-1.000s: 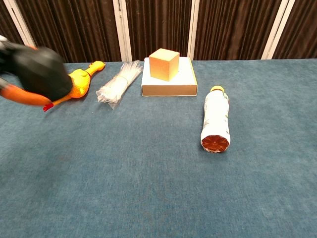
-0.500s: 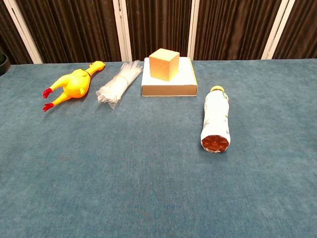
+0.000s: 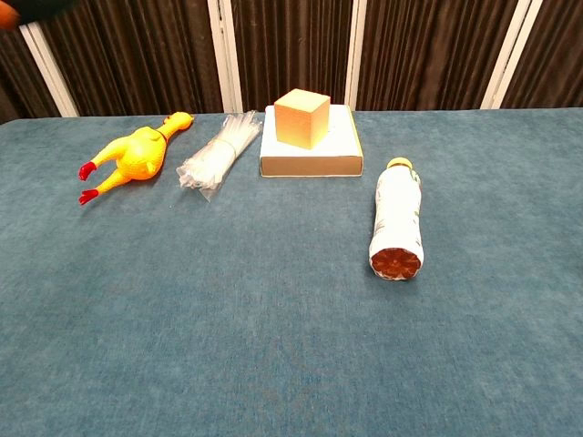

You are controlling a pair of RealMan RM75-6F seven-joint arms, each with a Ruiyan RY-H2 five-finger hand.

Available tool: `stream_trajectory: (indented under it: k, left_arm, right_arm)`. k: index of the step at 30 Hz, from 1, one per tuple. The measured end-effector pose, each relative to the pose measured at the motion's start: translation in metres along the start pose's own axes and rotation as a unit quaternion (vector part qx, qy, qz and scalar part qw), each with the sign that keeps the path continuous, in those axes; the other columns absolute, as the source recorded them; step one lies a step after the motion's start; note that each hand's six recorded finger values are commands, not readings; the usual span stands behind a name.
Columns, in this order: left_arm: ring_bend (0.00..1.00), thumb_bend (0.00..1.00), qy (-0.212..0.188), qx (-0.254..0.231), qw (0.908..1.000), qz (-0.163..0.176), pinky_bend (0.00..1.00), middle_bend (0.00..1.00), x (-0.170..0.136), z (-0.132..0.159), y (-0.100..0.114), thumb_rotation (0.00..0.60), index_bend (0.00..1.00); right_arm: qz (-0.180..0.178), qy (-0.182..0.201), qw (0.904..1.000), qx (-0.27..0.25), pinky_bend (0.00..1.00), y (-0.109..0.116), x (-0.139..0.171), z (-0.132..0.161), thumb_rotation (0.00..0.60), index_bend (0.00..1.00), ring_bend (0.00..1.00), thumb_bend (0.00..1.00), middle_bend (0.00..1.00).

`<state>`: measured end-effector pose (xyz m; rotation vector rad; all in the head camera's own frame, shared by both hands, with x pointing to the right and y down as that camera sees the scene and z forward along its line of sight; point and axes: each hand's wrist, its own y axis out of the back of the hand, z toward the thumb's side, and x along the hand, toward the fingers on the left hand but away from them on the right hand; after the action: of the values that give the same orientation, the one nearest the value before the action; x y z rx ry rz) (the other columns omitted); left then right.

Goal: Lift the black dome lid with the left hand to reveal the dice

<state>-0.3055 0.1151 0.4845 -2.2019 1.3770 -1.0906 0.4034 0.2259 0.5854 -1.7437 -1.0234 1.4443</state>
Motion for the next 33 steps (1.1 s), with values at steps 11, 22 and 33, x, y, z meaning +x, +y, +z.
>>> stream_trajectory:
  k: [11,22,33]
  left_arm:
    - [0.00,0.54,0.155,0.003,0.9857,-0.066,0.00,0.51,-0.005,-0.132,-0.044,0.600,0.31]
    - [0.00,0.54,0.075,-0.043,0.9955,-0.039,0.00,0.51,-0.002,-0.053,-0.022,0.600,0.31]
    - [0.00,0.54,0.135,-0.015,0.9885,-0.066,0.00,0.51,-0.030,-0.107,-0.021,0.600,0.30]
  right_arm:
    - [0.010,0.001,0.9999,0.005,0.00,-0.006,-0.004,0.003,0.600,0.00,0.15,0.15,0.00]
    - [0.008,0.002,1.0000,0.005,0.00,-0.004,-0.001,0.003,0.600,0.00,0.15,0.15,0.00]
    - [0.015,0.007,0.9998,0.010,0.00,-0.010,-0.003,0.008,0.600,0.00,0.15,0.15,0.00]
